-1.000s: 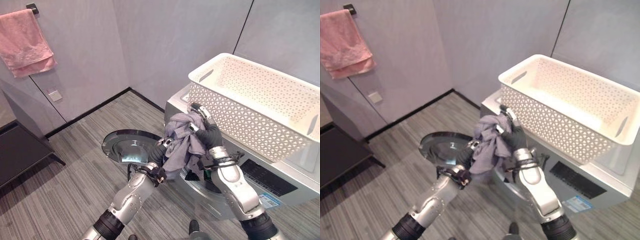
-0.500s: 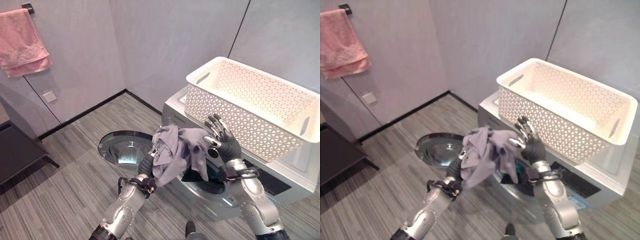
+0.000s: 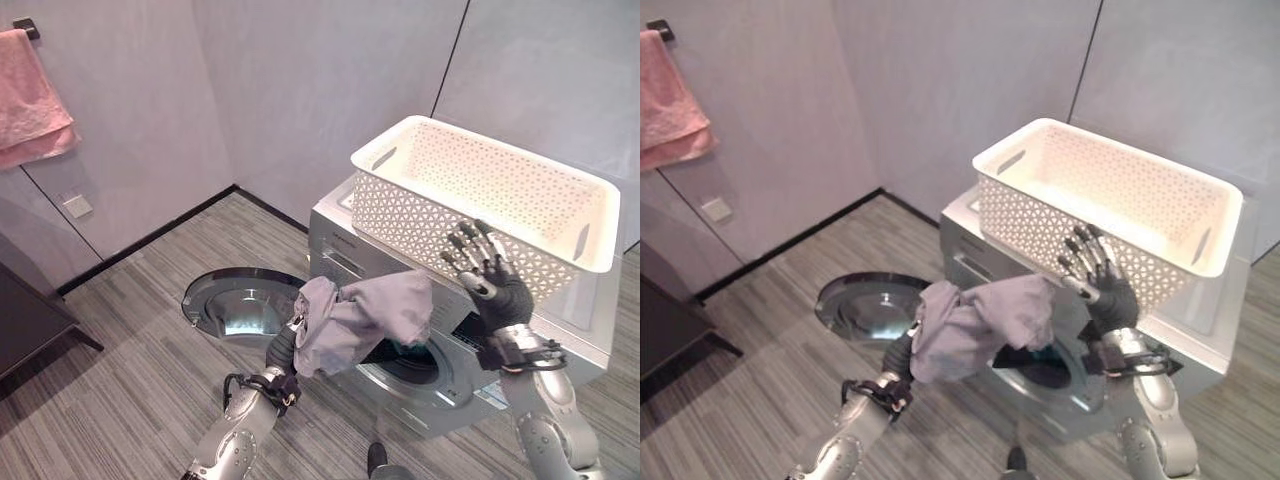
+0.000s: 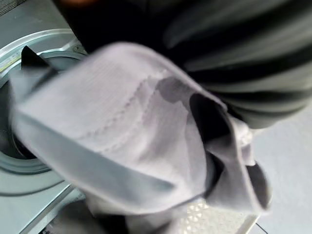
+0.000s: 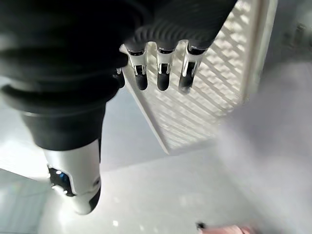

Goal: Grab the laundry basket,head to the washer,open it,put in the laundry and shut it.

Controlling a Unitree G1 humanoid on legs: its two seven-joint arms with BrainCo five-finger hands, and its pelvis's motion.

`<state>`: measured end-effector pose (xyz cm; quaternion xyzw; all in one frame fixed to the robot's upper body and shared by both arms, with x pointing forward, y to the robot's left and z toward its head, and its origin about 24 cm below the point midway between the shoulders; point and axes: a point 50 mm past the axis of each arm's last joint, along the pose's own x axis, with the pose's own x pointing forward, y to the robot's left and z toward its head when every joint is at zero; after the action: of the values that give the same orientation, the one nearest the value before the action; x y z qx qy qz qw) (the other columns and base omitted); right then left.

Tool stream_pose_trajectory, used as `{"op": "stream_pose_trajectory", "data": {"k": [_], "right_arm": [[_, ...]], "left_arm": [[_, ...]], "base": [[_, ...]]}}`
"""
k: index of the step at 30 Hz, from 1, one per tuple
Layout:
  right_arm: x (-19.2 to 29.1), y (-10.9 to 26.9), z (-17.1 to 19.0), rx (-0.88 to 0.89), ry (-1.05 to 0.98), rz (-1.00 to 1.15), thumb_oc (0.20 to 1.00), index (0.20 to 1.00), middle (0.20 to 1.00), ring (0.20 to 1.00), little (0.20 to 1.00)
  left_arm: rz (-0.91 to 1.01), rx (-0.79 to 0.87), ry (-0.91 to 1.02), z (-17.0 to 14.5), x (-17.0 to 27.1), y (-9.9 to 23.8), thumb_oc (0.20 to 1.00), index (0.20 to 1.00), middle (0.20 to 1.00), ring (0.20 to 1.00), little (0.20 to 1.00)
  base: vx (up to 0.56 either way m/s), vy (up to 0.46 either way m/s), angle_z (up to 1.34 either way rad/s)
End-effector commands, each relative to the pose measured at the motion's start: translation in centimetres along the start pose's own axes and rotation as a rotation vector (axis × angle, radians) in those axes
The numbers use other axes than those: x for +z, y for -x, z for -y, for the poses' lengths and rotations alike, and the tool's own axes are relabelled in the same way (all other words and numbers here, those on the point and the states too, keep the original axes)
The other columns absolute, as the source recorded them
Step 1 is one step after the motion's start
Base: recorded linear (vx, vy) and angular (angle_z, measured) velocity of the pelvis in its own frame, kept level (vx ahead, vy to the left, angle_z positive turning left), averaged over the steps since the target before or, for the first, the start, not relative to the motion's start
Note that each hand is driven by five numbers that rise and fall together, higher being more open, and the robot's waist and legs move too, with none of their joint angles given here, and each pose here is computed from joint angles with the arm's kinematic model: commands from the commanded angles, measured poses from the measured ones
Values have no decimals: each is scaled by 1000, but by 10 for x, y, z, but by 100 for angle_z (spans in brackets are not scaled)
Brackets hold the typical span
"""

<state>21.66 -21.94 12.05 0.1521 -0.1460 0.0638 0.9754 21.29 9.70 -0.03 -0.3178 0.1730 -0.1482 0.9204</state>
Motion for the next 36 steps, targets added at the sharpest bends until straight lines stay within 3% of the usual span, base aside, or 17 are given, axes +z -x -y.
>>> {"op": "stream_pose_trajectory", "data": {"k": [1,8,21,29,30,36], "right_arm": [[40,-4,-6,50,21,214,1000,1000,1000,1000,1000],[40,-2,-2,20,34,214,1000,1000,1000,1000,1000],[49,-5,15,-182,7,324,1000,1000,1000,1000,1000],[27,-2,29,-526,-204,407,1000,1000,1000,1000,1000],[17,5,38,-674,-146,391,1000,1000,1000,1000,1000],[-28,50,79,-1136,167,142,1000,1000,1000,1000,1000]], "left_arm": [[88,-90,-22,13,17,-7,200,200,200,200,200],[96,-105,-48,17,19,-11,200,200,200,200,200],[-30,-214,-84,53,-6,-37,200,200,200,200,200],[91,-169,-82,65,21,-51,200,200,200,200,200],[169,-146,-92,68,38,-57,200,200,200,200,200],[388,38,-115,56,81,-68,200,200,200,200,200]], "base": [[-1,-11,-12],[4,-10,-10],[-65,9,-8],[-188,15,-30],[-174,-18,-10],[-153,-3,-23]]}}
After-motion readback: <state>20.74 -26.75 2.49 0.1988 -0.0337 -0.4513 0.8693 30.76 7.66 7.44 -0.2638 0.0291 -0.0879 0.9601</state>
